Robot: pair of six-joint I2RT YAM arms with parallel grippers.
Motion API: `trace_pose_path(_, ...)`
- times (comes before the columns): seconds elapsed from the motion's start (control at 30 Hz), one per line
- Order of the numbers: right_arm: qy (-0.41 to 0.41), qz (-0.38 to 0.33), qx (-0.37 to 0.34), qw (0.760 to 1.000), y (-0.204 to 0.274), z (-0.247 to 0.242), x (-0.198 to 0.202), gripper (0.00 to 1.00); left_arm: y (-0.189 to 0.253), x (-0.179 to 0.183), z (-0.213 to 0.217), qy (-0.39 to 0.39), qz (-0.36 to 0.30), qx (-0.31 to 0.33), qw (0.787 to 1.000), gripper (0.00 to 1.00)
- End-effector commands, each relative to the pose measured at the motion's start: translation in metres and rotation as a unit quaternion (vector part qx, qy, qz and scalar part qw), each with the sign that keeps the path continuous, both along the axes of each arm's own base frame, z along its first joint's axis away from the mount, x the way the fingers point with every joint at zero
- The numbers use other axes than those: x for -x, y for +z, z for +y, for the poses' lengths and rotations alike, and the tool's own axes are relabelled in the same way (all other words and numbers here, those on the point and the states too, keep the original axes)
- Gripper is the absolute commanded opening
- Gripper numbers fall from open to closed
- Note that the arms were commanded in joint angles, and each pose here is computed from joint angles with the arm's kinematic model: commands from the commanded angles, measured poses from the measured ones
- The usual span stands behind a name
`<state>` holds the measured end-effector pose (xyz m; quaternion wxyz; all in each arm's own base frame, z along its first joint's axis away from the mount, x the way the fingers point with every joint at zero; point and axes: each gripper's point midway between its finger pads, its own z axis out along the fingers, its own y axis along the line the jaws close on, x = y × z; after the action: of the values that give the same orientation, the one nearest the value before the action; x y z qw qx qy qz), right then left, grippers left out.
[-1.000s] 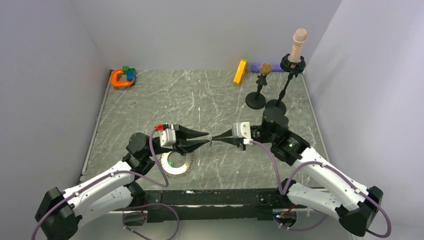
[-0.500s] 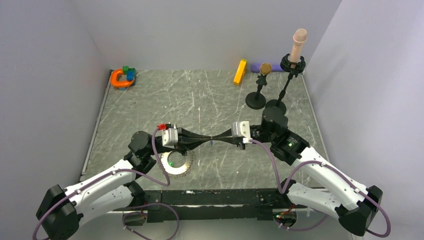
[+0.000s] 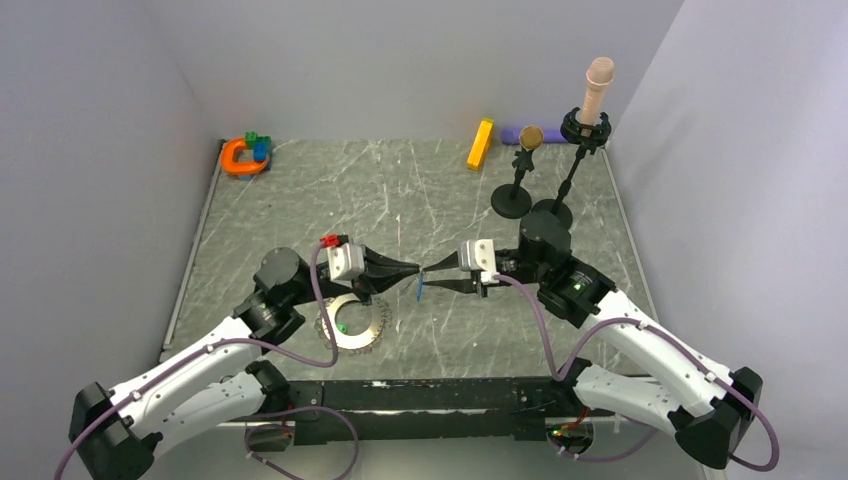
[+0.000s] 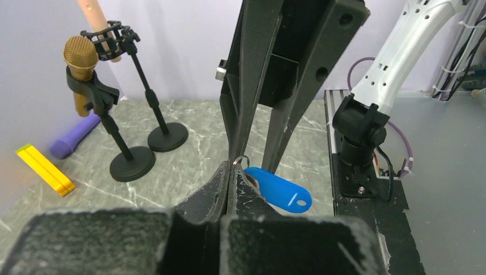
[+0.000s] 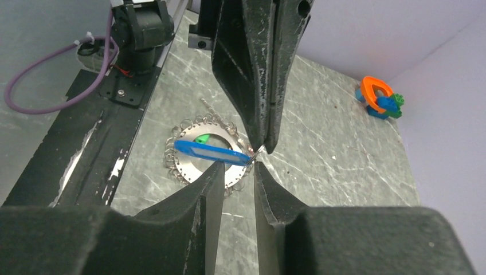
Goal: Put the keys on the keyring
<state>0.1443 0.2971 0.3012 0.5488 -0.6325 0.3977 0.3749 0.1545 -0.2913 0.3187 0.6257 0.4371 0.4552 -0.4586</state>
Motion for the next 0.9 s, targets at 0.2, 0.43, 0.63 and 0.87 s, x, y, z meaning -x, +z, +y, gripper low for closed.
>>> trace_pose_path(0.2, -0.024, -0.009, 0.017, 1.0, 0.02, -0.002, -0.009, 0.38, -0.003, -0.012, 0.005, 0.029, 0.01, -0.124, 0.992, 0.0)
trace_pose_path(0.43, -0.04, 0.005, 0.027, 0.999, 0.02, -0.001, -0.016, 0.4, -0.017, -0.011, 0.004, 0.025, 0.021, -0.187, 0.982, 0.0)
trace_pose_path(0.63, -0.042, 0.029, 0.044, 0.998, 0.009, 0.003, -0.019, 0.3, -0.019, -0.013, 0.001, 0.037, 0.023, -0.215, 0.976, 0.0)
trace_pose_path(0.87, -0.035, 0.062, 0.061, 0.996, 0.001, 0.005, -0.016, 0.21, -0.021, -0.016, 0.003, 0.059, 0.021, -0.235, 0.97, 0.0)
